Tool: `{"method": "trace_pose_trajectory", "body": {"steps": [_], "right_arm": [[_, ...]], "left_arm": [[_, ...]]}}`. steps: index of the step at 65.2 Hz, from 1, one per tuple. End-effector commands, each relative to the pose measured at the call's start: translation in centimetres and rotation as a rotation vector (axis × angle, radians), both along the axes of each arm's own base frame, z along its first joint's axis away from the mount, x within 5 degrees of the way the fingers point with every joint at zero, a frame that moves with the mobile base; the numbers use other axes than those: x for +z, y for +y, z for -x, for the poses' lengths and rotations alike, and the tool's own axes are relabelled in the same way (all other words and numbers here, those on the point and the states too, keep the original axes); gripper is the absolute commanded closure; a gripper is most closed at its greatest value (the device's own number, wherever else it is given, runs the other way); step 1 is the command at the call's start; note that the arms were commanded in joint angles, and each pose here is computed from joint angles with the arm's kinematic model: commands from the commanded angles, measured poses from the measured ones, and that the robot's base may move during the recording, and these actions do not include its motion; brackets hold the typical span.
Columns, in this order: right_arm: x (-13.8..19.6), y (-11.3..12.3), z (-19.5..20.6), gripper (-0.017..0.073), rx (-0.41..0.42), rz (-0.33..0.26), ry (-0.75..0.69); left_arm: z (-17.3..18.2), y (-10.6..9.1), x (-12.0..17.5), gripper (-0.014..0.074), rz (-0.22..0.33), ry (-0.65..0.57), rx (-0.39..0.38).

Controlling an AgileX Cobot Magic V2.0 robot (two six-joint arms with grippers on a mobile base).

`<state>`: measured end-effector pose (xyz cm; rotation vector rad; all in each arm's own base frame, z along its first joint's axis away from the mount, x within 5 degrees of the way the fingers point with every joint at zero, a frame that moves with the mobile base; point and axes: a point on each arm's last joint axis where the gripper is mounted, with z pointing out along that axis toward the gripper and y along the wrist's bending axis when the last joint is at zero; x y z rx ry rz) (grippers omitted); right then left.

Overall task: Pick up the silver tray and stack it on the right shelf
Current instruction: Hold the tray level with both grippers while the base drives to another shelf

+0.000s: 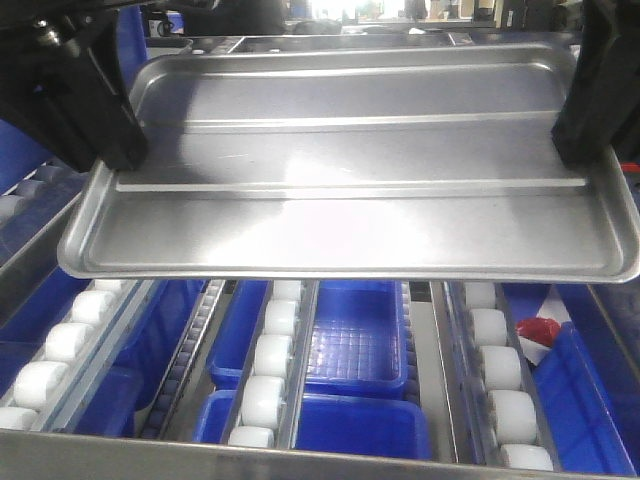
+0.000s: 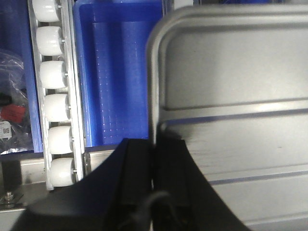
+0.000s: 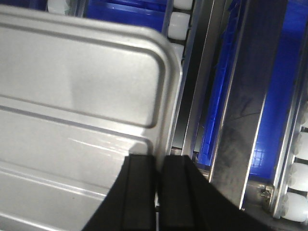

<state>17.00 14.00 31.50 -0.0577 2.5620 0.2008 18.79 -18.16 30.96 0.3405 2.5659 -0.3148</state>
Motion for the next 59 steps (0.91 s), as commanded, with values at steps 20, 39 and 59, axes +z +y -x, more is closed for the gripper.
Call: {"method": "trace_pose_trajectory", "body": {"steps": [20, 39, 59], "right_arm": [[1.71, 0.01, -0.15, 0.0502, 0.044, -0.035, -0.106], [1.71, 0.01, -0.15, 0.0502, 0.044, -0.035, -0.106], [1.71, 0.01, -0.15, 0.0502, 0.044, -0.035, -0.106]], "left_arm": [[0.23, -0.13, 2.12, 0.0688, 0.06, -0.091, -0.036], [0.23, -0.13, 2.12, 0.0688, 0.06, -0.091, -0.036], [0.23, -0.13, 2.12, 0.0688, 0.06, -0.091, -0.036]]}}
